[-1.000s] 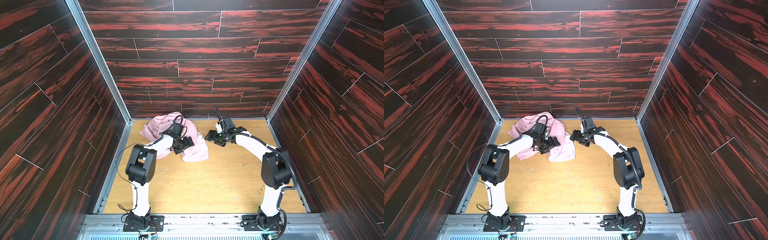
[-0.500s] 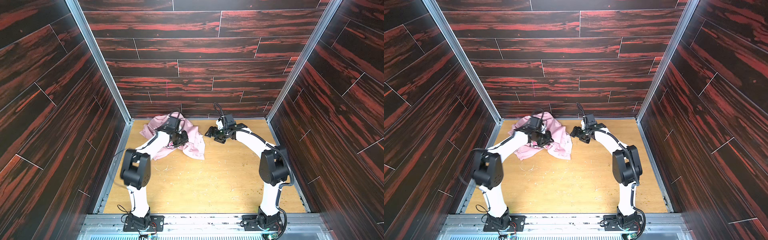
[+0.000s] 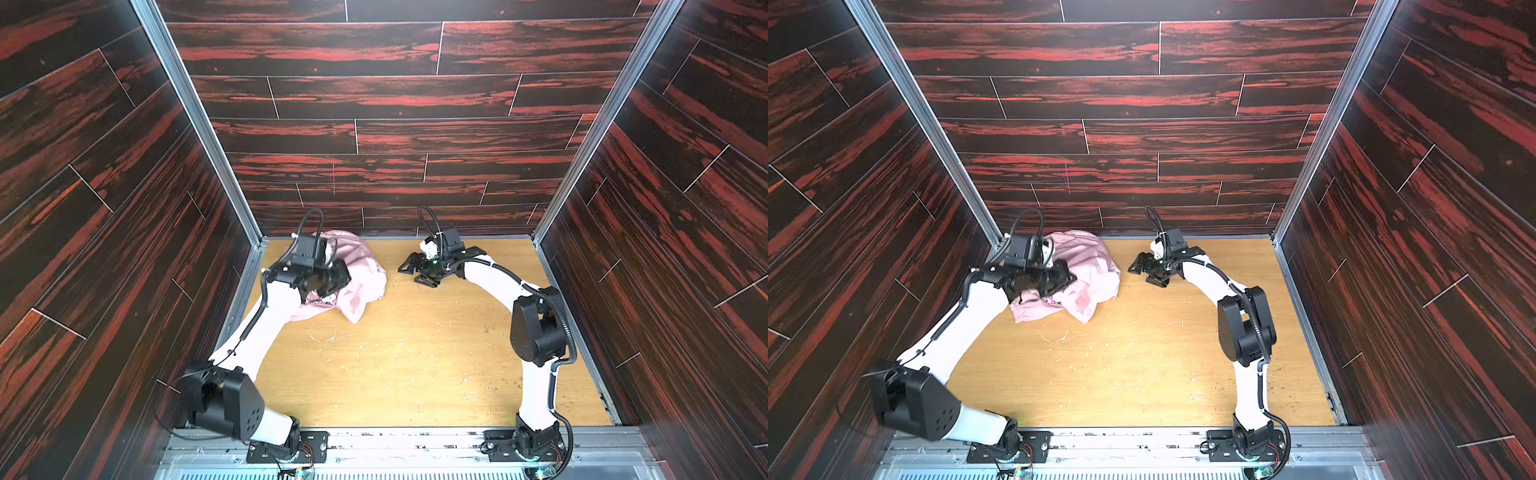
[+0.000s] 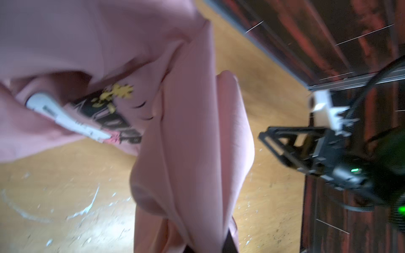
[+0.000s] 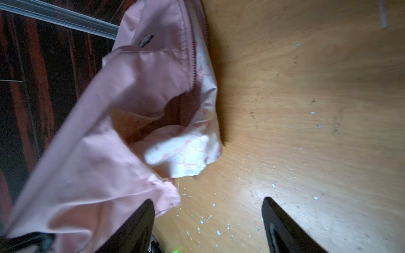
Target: Zip up the jacket
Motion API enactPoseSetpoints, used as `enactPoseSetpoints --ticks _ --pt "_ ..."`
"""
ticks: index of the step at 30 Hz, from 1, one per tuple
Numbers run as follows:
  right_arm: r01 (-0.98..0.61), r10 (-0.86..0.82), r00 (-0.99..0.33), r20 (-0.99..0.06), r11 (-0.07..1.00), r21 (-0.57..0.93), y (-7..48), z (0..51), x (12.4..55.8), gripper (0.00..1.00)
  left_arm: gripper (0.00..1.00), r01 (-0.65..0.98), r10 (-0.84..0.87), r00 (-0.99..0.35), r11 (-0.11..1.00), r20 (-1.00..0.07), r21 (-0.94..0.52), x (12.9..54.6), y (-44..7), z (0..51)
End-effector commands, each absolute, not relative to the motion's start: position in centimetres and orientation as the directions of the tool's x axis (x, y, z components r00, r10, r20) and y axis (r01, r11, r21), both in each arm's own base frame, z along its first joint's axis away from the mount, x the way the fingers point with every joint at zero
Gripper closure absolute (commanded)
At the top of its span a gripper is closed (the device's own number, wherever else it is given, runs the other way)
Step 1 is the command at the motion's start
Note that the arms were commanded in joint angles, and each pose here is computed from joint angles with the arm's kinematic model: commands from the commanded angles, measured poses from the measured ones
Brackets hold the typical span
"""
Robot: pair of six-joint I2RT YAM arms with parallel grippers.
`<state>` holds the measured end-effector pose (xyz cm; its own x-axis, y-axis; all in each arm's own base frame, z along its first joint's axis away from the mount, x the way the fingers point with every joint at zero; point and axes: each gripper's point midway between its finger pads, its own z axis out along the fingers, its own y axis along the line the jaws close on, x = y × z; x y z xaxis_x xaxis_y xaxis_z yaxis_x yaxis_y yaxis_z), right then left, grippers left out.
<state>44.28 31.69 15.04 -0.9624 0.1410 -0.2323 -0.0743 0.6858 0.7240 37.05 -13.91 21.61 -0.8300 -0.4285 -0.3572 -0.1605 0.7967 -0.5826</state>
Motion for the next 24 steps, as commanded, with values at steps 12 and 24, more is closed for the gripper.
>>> enactPoseSetpoints --ticks 12,24 --pt "-0.136 -0.002 -0.985 -0.174 0.635 0.76 38.6 14.0 41.7 0.22 0.38 -0.398 -0.51 -0.827 0.829 -0.236 -0.393 29.4 -8.1 13.0" --pt "-0.16 -0.017 -0.979 -0.203 0.679 0.716 37.7 14.4 41.9 0.19 0.0 -0.343 -0.463 -0.855 0.841 -0.231 -0.418 32.1 -9.1 10.6"
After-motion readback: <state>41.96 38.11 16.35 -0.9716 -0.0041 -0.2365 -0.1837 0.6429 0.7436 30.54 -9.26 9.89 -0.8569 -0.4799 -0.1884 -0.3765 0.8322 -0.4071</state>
